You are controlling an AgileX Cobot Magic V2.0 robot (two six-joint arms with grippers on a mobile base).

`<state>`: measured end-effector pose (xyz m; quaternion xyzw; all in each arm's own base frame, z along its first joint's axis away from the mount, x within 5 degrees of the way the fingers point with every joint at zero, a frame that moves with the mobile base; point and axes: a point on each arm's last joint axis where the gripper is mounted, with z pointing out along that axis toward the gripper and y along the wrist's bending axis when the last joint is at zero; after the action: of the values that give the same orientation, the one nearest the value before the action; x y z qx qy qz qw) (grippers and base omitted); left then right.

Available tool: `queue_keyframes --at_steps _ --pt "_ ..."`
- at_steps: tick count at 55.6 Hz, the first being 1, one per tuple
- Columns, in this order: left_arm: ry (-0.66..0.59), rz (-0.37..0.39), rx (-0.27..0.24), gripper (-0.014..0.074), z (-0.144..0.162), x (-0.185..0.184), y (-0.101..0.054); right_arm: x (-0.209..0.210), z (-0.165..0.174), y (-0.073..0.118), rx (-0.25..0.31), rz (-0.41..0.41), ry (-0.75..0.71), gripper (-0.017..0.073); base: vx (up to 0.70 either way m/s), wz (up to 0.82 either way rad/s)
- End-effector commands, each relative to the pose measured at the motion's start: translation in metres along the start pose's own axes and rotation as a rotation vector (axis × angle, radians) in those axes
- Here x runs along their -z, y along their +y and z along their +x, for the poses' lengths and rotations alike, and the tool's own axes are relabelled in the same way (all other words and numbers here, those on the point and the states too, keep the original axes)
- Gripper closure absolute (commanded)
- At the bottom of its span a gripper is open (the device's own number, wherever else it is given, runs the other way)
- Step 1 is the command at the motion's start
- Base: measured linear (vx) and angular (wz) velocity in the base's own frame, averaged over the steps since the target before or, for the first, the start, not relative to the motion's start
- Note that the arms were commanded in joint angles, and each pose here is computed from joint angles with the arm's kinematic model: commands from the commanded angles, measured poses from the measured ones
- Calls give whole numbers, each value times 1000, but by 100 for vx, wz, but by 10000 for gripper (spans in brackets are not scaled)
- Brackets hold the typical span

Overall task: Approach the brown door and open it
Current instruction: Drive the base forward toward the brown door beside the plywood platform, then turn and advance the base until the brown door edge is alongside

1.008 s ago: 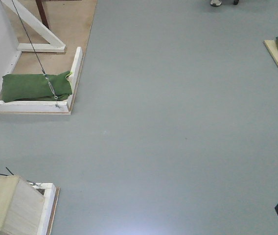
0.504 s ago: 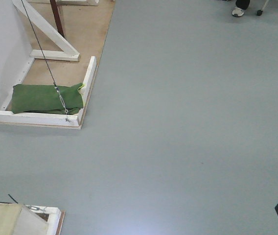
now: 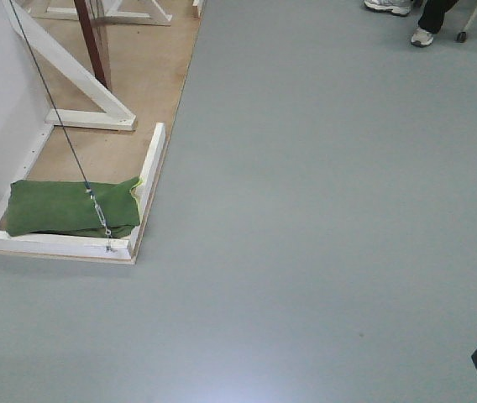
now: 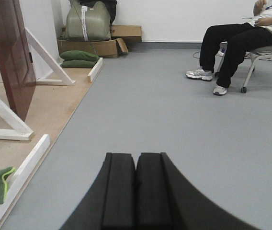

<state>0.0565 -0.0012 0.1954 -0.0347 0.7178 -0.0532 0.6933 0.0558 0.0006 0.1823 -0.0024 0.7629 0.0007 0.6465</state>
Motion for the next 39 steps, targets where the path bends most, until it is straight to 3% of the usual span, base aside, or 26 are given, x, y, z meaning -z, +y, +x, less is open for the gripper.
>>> queue_keyframes --at_steps 1,39 --pt "-110 30 3 600 -13 2 -3 1 -6 0 9 4 -87 559 40 -3" --pt "-110 30 3 600 -13 2 -3 1 -6 0 9 4 -87 559 42 -5"
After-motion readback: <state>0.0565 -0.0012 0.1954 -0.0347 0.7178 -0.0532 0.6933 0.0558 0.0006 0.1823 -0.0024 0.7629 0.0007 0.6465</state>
